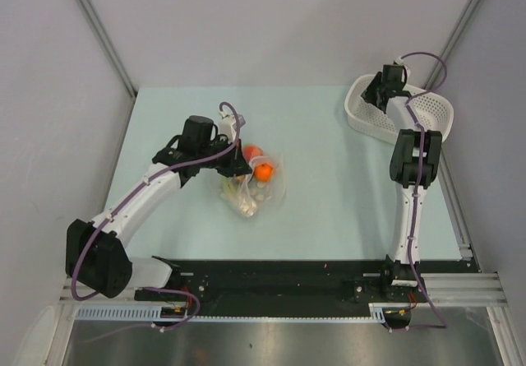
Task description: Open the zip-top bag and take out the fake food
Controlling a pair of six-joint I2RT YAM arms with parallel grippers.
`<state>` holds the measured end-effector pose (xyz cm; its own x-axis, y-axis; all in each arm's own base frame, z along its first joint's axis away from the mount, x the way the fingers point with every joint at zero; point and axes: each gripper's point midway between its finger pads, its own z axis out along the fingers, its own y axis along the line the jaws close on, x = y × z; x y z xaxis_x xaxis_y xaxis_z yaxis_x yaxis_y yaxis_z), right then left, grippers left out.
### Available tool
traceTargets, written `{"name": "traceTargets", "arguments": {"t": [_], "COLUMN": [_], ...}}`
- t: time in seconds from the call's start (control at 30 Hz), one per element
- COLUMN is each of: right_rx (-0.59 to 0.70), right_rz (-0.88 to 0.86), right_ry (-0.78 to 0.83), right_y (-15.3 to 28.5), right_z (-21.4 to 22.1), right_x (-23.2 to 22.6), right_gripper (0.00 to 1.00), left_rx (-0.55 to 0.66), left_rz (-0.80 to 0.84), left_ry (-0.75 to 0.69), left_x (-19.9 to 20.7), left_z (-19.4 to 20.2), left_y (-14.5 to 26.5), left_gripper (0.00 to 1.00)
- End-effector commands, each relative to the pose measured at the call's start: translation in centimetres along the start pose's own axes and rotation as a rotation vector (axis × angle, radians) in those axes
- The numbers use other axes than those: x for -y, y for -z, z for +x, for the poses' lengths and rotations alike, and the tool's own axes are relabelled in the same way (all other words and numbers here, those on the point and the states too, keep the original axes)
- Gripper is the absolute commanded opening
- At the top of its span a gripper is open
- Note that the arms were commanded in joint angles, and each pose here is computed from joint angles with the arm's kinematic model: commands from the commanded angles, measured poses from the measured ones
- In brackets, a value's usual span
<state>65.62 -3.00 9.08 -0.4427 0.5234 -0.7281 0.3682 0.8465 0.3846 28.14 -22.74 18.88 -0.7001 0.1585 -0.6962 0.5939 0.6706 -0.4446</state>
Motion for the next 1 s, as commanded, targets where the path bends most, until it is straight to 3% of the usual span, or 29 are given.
{"name": "traceTargets", "arguments": {"t": [0.0, 0.07, 0.33, 0.37, 0.4, 0.43, 0.47, 0.63, 0.87, 0.97], "right_rx": [-0.009, -0.014, -0.023, -0.024, -0.025, -0.008, -0.017, -0.028, -0.141, -0.168], "right_rz": [0.016, 0.004, -0.015, -0.013, -0.004, 0.017, 0.033, 0.044, 0.108, 0.161], "right_ry": [0.027, 0.024, 0.016, 0.013, 0.004, 0.004, 0.004, -0.039, -0.035, 0.025], "right_y": [-1.0, -1.2, -1.8, -1.9, -2.0, -1.9, -1.7, 0.3, 8.5, 11.8], "right_z": [-0.3, 0.0, 1.3, 1.3, 1.3, 0.7, 0.8, 0.1, 3.0, 4.5], "right_x": [0.2, 0.0, 0.1, 0.1, 0.2, 0.3, 0.5, -0.9, -4.3, -4.8], "right_gripper": [0.33, 0.37, 0.69, 0.73, 0.88, 0.97, 1.0, 1.0, 1.0, 1.0], "left_rx": [0.091, 0.103, 0.134, 0.13, 0.128, 0.136, 0.127, 0.169, 0.232, 0.184], "left_rz": [-0.047, -0.063, -0.01, -0.011, -0.012, -0.015, -0.02, -0.003, 0.014, 0.013], "left_ry": [0.008, 0.027, 0.201, 0.209, 0.209, 0.201, 0.197, 0.166, 0.146, 0.163], "left_x": [-0.1, -0.2, 1.7, 1.7, 1.8, 1.9, 1.9, 2.7, 2.7, 2.3], "left_z": [-2.1, -2.6, -3.4, -3.2, -3.0, -3.0, -2.6, -1.9, -1.1, 0.0], "left_y": [1.3, 1.5, 1.9, 2.0, 2.1, 2.5, 2.6, 4.0, 4.1, 3.3], "left_gripper": [0.0, 0.0, 0.0, 0.0, 0.0, 0.0, 0.0, 0.0, 0.0, 0.0]}}
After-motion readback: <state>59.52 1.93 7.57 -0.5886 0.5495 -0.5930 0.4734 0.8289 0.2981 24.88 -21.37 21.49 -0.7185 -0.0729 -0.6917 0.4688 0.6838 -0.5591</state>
